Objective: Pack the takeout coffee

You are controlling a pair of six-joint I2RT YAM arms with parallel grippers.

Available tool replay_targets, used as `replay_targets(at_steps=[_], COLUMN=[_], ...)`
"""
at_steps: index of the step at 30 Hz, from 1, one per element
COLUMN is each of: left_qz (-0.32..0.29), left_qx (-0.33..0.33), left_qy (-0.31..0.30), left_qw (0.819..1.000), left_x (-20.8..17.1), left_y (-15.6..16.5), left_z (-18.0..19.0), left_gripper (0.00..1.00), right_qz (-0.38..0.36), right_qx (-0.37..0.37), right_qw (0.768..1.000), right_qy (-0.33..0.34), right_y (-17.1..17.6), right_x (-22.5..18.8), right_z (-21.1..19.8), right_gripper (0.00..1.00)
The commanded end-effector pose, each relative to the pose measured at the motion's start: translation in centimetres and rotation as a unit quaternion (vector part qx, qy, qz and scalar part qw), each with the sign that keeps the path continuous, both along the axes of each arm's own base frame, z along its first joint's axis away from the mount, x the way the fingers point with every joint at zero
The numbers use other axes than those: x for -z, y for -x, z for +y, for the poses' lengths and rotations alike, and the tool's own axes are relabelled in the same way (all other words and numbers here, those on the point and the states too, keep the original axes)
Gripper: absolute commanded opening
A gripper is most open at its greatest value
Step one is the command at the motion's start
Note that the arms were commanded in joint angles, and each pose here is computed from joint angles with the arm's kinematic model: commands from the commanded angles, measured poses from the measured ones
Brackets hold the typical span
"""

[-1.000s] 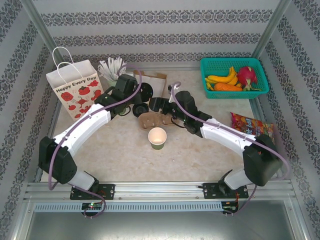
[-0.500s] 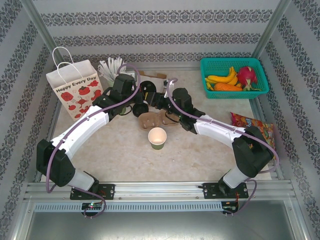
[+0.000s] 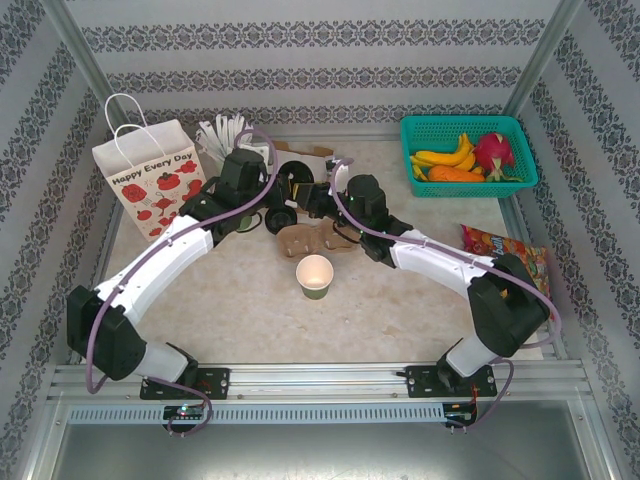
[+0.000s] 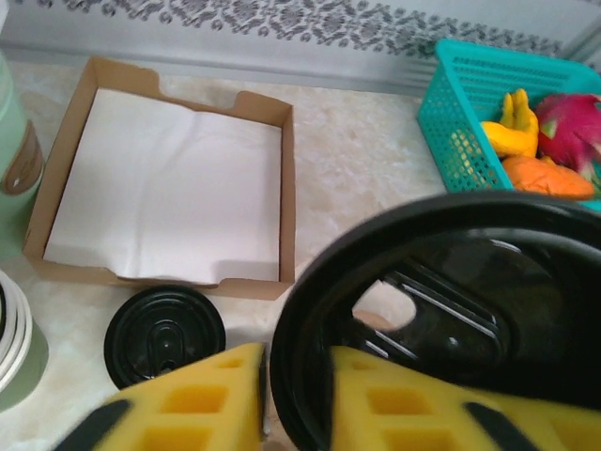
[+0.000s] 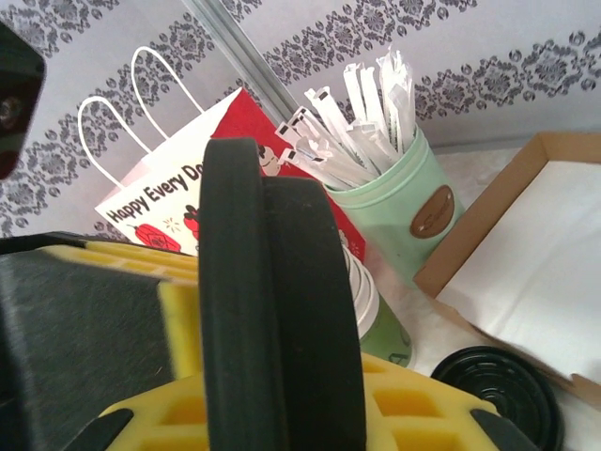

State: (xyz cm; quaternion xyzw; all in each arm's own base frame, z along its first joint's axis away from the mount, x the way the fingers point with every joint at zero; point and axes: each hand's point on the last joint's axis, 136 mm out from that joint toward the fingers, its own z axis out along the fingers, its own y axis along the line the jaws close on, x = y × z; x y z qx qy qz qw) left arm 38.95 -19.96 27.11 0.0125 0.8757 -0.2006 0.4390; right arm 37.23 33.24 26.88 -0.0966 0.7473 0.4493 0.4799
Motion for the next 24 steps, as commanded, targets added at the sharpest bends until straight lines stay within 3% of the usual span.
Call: replay_targets(at_steps=[1,7,11,13,20,24], left_qz=[-0.05,-0.094,-0.096,-0.091,-0.039,-0.005], left_qx=[0.031,0.051,0.015,-0.002,0.028,0.07], left_qy=[0.017,0.048,0.046,0.054,0.124,0.121], left_qw=[0.998,0.993,0.994,0.994,0.991,0.99], left_x=[-3.4,-6.4,-7.9,-8.8,-11.5,-12.1], left_y=[1.4,4.1,4.7,4.9,6.2,7.3], left_z=[0.1,1.0,3.2,4.4,6.1,5.8], left_gripper=[0.37,0.67,0.92,1.0,1.0,1.0], right_qz=[-0.064,-0.135,-0.201,-0.247,-0.399,-0.486], right_qx=[0.002,-0.009,-0.009,-0.007,-0.011,-0.017], right_qw=[0.998,0.982,0.951,0.923,0.793,0.694], right_qy=[0.027,0.132,0.236,0.296,0.461,0.531], right_y=[0.2,1.2,1.8,2.3,4.0,5.0], right_x=[-2.9,-3.4,-4.2,-4.8,-7.2,-8.8], right_z=[-1.4,-2.9,-4.1,-4.7,-5.0,-4.0], right_gripper=[0.13,0.1,0.1,0.09,0.09,0.1])
